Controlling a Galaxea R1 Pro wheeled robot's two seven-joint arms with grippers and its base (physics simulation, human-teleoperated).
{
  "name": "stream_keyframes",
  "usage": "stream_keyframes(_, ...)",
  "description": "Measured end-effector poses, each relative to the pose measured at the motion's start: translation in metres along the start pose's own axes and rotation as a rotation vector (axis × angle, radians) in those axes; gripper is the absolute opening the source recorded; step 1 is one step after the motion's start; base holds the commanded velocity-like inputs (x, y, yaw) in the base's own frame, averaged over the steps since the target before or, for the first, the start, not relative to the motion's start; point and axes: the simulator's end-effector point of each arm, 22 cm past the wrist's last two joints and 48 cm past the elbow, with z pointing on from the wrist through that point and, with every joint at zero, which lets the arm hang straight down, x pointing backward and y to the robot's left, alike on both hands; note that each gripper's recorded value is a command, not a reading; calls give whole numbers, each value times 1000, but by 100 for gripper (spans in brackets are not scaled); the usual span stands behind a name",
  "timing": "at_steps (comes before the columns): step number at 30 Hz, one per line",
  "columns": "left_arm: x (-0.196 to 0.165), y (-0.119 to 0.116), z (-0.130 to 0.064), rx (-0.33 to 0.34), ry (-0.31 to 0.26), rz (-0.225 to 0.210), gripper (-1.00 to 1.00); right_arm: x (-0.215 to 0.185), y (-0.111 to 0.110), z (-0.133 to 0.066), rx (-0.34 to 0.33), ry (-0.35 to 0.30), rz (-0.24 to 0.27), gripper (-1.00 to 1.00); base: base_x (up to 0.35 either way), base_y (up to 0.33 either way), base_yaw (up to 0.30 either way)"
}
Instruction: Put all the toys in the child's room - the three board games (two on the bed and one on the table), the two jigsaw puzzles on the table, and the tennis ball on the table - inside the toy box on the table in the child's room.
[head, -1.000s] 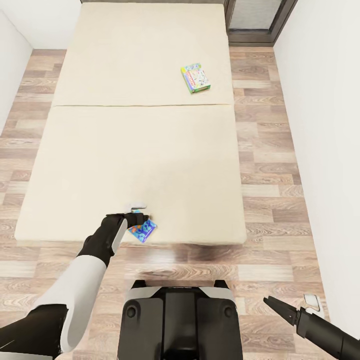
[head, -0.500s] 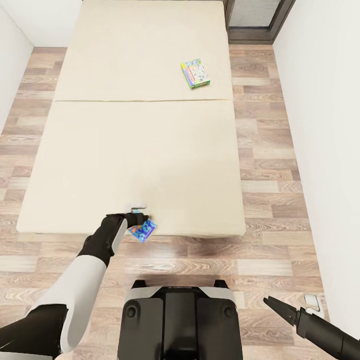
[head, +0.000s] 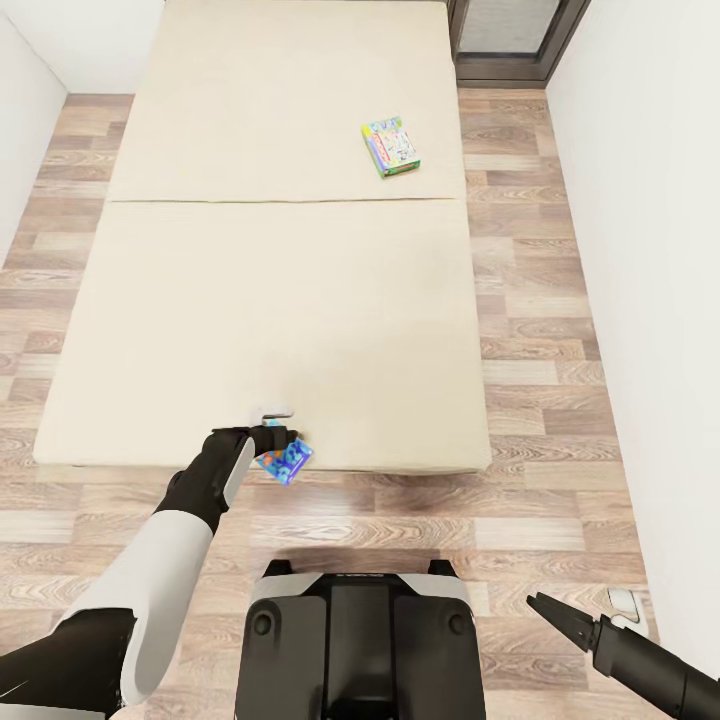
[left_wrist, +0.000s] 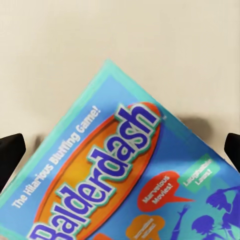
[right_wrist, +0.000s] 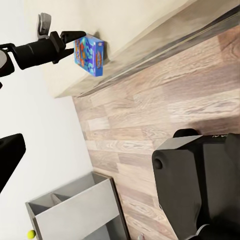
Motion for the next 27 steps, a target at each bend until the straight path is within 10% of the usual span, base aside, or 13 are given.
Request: stream_keyframes(27,-35,14,-15,-9,-71,-15,100,1,-1,0,2,1,1,100,0,0,0)
